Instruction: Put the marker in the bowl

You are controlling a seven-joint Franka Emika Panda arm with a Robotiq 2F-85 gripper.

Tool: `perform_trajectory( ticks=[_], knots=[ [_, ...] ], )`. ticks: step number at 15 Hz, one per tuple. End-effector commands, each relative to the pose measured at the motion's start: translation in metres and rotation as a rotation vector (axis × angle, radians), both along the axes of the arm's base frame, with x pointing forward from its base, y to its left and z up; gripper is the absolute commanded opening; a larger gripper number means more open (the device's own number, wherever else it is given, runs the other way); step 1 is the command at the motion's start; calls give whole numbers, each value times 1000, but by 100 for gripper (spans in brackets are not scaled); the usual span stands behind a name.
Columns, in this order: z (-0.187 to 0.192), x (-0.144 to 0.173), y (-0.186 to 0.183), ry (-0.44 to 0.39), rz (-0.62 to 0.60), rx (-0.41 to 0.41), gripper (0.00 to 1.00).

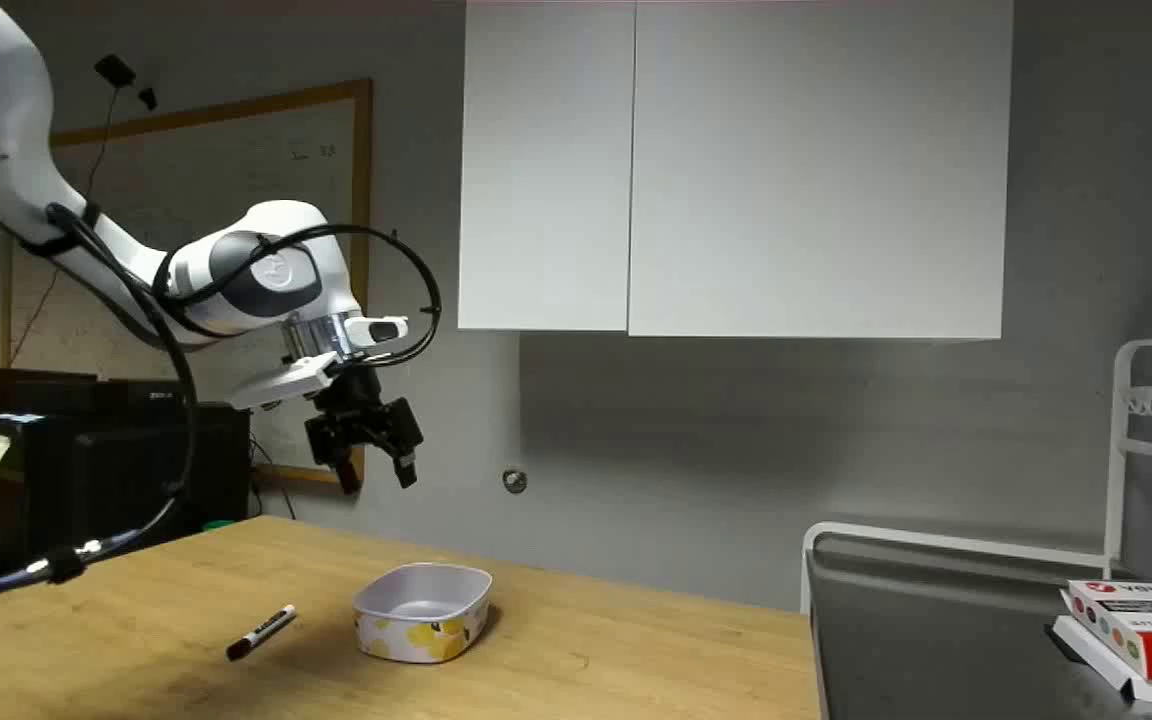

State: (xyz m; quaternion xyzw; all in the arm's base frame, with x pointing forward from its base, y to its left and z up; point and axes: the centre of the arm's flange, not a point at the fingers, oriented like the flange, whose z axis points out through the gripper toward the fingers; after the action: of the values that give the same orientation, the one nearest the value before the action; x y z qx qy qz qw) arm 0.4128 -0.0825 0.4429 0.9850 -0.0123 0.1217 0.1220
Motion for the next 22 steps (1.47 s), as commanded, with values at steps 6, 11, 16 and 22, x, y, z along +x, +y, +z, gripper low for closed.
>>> perform_trajectory(
  ticks=[6,11,16,22],
  knots=[
    [0,0,0,0,0,0,100],
    [0,0,0,0,0,0,100],
    [0,0,0,0,0,0,100],
    [-2,22,31,0,22,-12,100]
  ],
)
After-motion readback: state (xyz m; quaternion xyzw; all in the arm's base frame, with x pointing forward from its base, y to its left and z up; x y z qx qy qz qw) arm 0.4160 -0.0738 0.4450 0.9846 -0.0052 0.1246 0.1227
